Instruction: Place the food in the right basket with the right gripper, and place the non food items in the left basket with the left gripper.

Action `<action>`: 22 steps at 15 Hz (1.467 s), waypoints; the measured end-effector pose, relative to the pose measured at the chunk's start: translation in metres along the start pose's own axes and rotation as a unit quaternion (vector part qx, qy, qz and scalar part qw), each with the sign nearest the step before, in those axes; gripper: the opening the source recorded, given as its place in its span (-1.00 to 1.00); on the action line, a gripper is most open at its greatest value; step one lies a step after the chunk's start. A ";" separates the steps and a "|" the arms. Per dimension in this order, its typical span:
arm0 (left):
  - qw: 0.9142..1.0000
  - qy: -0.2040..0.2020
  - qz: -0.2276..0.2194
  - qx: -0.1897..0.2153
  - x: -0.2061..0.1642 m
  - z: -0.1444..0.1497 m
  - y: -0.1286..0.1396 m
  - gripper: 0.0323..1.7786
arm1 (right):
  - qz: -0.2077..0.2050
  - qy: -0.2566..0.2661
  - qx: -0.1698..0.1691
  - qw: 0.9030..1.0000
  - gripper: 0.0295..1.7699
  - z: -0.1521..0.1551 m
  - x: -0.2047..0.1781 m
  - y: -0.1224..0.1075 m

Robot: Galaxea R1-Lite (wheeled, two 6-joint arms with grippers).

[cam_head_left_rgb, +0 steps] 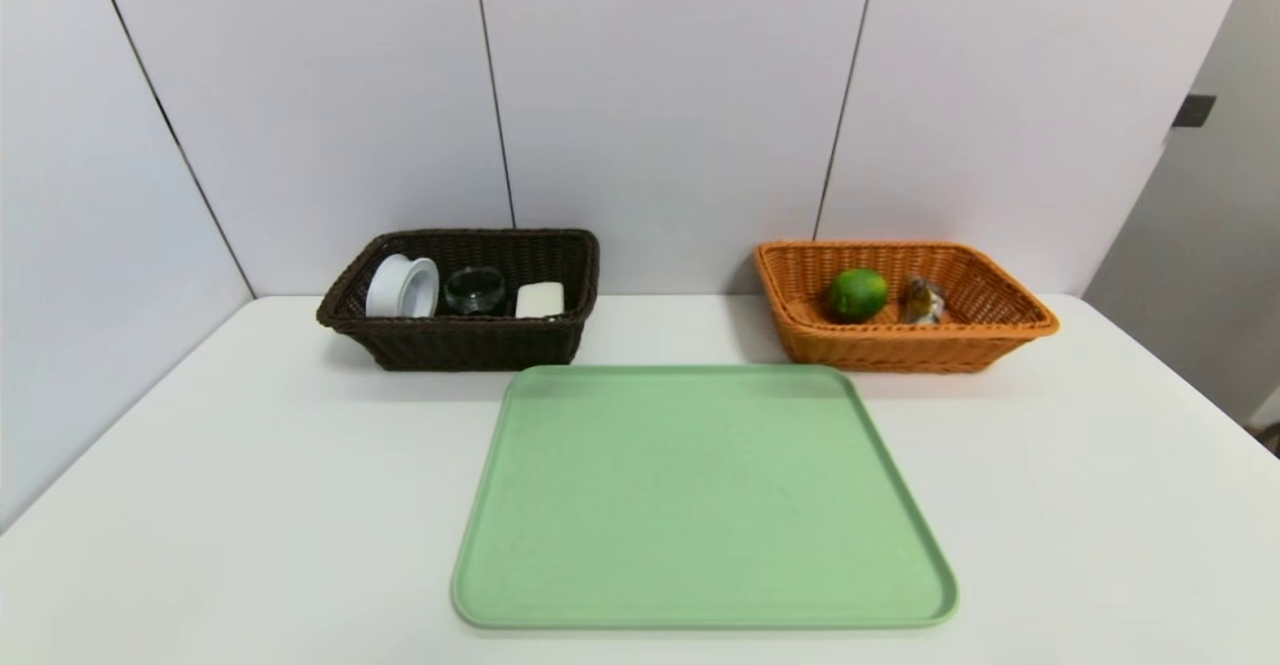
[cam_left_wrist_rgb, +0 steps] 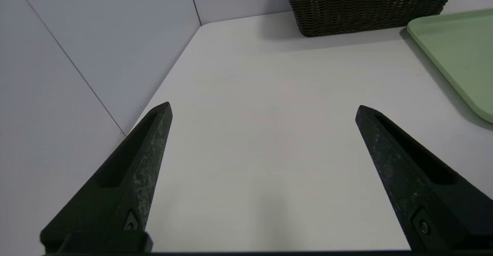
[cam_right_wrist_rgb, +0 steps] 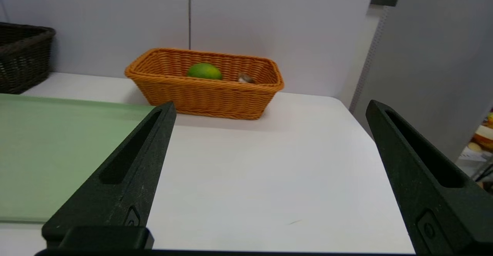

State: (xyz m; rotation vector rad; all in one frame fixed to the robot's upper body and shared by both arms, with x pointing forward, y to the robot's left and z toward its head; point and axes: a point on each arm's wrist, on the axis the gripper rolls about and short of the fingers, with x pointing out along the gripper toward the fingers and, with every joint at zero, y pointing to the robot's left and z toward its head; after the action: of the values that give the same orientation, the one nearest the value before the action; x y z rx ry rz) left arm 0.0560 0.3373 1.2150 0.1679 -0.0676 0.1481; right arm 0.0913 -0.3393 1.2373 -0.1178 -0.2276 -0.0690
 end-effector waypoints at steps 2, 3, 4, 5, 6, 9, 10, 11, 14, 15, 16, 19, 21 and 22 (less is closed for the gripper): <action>1.000 -0.018 0.004 0.009 0.005 -0.008 -0.002 0.90 | -0.033 0.004 -0.005 0.999 0.92 0.000 0.000 -0.001; 1.000 -0.018 0.004 0.014 0.006 -0.010 -0.003 0.90 | -0.037 0.005 -0.012 0.999 0.92 0.000 0.000 -0.002; 1.000 -0.014 0.002 0.017 0.007 -0.013 -0.003 0.90 | -0.038 0.003 -0.024 0.999 0.92 0.003 0.000 -0.002; 1.000 -0.010 0.001 0.018 0.007 -0.015 -0.004 0.90 | -0.039 0.001 -0.041 0.998 0.92 0.005 0.000 -0.002; 1.000 -0.006 -0.002 0.018 0.008 -0.017 -0.004 0.90 | -0.041 0.001 -0.048 0.998 0.92 0.006 0.000 -0.003; 1.000 -0.002 -0.014 0.020 0.008 -0.019 -0.005 0.90 | -0.065 0.005 -0.056 0.996 0.92 0.002 -0.001 -0.003; 1.000 0.004 -0.017 0.020 0.008 -0.020 -0.006 0.90 | -0.074 0.008 -0.057 0.996 0.92 0.000 -0.003 -0.003; 1.000 0.004 -0.021 0.021 0.008 -0.020 -0.006 0.90 | -0.083 0.012 -0.057 0.995 0.92 -0.003 -0.006 -0.003; 0.999 0.000 -0.036 0.028 0.008 -0.020 -0.006 0.90 | -0.091 0.023 -0.058 0.994 0.92 -0.014 -0.020 -0.002; 0.999 0.000 -0.042 0.028 0.008 -0.021 -0.007 0.90 | -0.081 0.022 -0.055 0.995 0.92 -0.017 -0.024 -0.001; 0.998 -0.002 -0.054 0.025 0.008 -0.021 -0.008 0.90 | -0.067 0.014 -0.045 0.997 0.92 -0.019 -0.027 0.000; 0.997 -0.004 -0.079 0.023 0.010 -0.026 -0.010 0.90 | -0.019 0.006 -0.014 1.000 0.92 -0.024 -0.030 0.002; 0.995 0.001 -0.096 0.010 0.010 -0.027 -0.011 0.90 | 0.026 0.038 -0.003 0.999 0.92 -0.032 -0.031 0.005; 0.994 0.014 -0.104 0.005 0.010 -0.031 -0.012 0.90 | 0.039 0.063 0.012 0.997 0.92 -0.038 -0.032 0.006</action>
State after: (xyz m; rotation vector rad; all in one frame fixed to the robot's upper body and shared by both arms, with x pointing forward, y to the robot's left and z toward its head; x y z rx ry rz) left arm 0.0689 0.3327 1.1838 0.1826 -0.0201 -0.0579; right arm 0.0687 -0.3360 1.1927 -0.0971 -0.0972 0.0045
